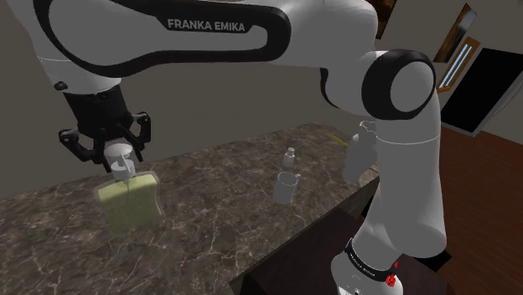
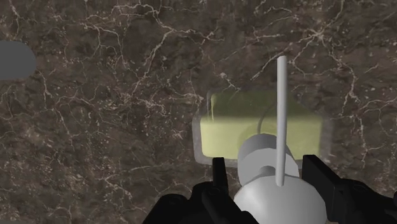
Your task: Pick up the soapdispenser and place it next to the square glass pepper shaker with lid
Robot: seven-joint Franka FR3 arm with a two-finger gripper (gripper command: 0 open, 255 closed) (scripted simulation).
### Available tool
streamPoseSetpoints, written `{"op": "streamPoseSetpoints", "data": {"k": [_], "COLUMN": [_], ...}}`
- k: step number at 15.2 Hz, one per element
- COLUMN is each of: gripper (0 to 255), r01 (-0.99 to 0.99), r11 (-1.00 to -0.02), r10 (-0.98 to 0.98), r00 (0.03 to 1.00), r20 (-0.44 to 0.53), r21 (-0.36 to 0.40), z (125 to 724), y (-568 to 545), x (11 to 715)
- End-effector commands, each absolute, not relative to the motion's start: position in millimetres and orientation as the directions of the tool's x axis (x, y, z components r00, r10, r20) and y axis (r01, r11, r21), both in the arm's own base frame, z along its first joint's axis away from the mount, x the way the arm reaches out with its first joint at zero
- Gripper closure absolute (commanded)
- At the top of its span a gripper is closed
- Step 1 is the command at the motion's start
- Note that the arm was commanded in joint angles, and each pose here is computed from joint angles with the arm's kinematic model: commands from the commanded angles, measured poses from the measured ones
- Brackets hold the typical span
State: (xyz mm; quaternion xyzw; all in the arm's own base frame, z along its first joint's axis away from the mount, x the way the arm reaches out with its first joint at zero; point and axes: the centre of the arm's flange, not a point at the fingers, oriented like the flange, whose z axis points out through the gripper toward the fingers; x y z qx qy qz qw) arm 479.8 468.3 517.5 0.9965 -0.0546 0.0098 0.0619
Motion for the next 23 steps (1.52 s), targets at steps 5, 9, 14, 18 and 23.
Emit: {"op": "streamPoseSetpoints", "data": {"k": [5, 9, 14, 18, 23], "gripper": [255, 255, 255, 255, 255], "r01": [-0.11, -0.11, -0.11, -0.11, -0.11], "r11": [-0.986, -0.986, -0.986, -0.986, -0.986], "r10": [-0.108, -0.108, -0.108, -0.108, -0.108], "r00": [0.994, 0.994, 0.994, 0.994, 0.994], "r20": [0.026, 0.026, 0.026, 0.026, 0.026], "r21": [0.122, 0.122, 0.122, 0.122, 0.122], "z": [550.0, 571.1, 585.3, 596.1, 609.5], "y": [469.3, 469.3, 431.4, 381.0, 317.9], "x": [479.7, 479.7, 471.2, 459.8, 445.6]}}
